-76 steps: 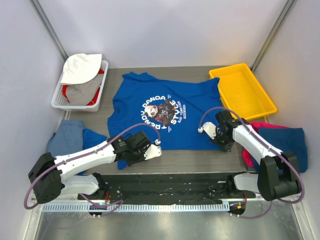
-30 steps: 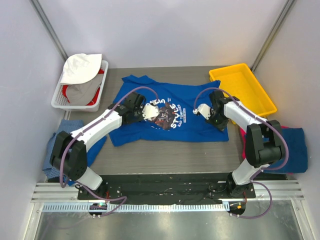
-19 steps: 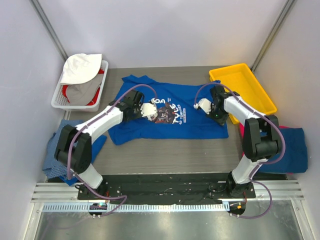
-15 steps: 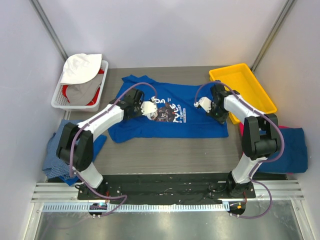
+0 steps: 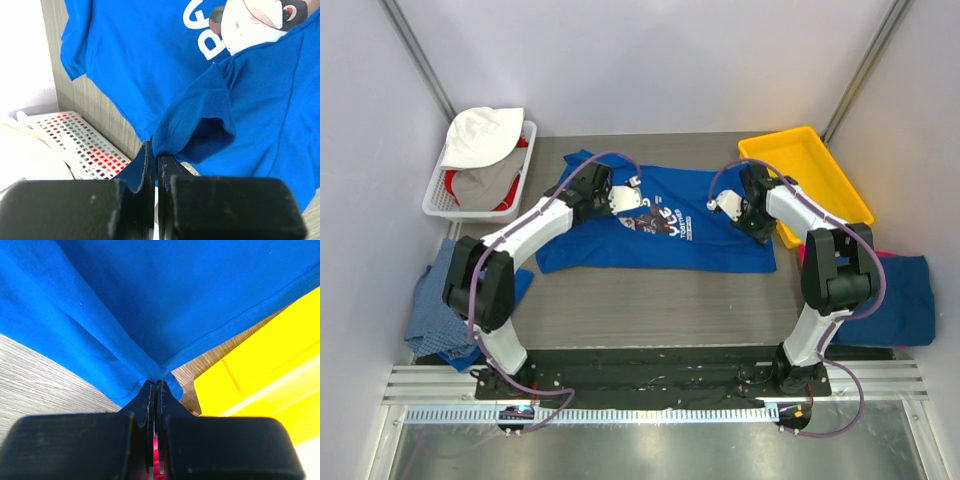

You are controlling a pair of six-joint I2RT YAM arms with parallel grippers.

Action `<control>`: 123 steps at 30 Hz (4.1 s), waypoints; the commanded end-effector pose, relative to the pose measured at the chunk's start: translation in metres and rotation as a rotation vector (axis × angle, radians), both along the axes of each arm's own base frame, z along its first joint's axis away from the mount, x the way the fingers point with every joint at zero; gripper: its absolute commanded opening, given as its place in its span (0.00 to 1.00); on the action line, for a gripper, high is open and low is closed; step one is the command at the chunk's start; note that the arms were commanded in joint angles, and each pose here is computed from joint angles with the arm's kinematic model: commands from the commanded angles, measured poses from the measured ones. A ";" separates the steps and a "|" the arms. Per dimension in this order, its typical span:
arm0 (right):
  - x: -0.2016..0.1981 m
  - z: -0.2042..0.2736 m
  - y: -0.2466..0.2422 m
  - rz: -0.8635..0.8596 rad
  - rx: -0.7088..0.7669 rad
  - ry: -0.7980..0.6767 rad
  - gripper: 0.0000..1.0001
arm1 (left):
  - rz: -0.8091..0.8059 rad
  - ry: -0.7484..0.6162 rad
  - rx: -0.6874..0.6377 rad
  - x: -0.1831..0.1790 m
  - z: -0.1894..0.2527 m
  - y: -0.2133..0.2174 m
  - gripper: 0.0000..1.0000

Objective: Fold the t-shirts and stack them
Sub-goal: Fold the flattened tshirt in 1/3 of the way

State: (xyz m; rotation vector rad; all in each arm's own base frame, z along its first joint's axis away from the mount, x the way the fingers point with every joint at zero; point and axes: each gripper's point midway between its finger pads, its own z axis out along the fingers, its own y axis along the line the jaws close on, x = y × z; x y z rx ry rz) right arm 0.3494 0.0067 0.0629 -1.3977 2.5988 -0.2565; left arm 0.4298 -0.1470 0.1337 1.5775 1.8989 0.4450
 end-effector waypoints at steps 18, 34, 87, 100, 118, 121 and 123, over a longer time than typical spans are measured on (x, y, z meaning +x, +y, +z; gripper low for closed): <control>0.023 0.016 -0.001 0.000 -0.012 -0.046 0.01 | -0.016 -0.073 0.021 0.031 0.002 -0.006 0.00; 0.023 0.015 -0.002 -0.002 -0.023 -0.043 0.01 | -0.040 -0.105 -0.008 0.048 0.001 -0.020 0.00; 0.051 0.005 -0.017 -0.023 -0.066 -0.061 0.01 | -0.017 -0.148 0.036 0.085 -0.015 -0.021 0.00; 0.057 0.004 -0.015 -0.030 -0.050 -0.069 0.01 | -0.011 -0.145 0.030 0.091 -0.021 -0.022 0.01; 0.062 0.017 -0.015 -0.053 -0.040 -0.124 0.42 | 0.032 -0.202 0.024 0.109 -0.023 -0.025 0.59; 0.062 0.017 -0.015 -0.055 -0.036 -0.126 0.43 | 0.054 -0.245 0.030 0.114 -0.022 -0.021 0.76; 0.062 0.017 -0.014 -0.056 -0.032 -0.124 0.42 | 0.072 -0.282 0.028 0.119 -0.019 -0.019 0.80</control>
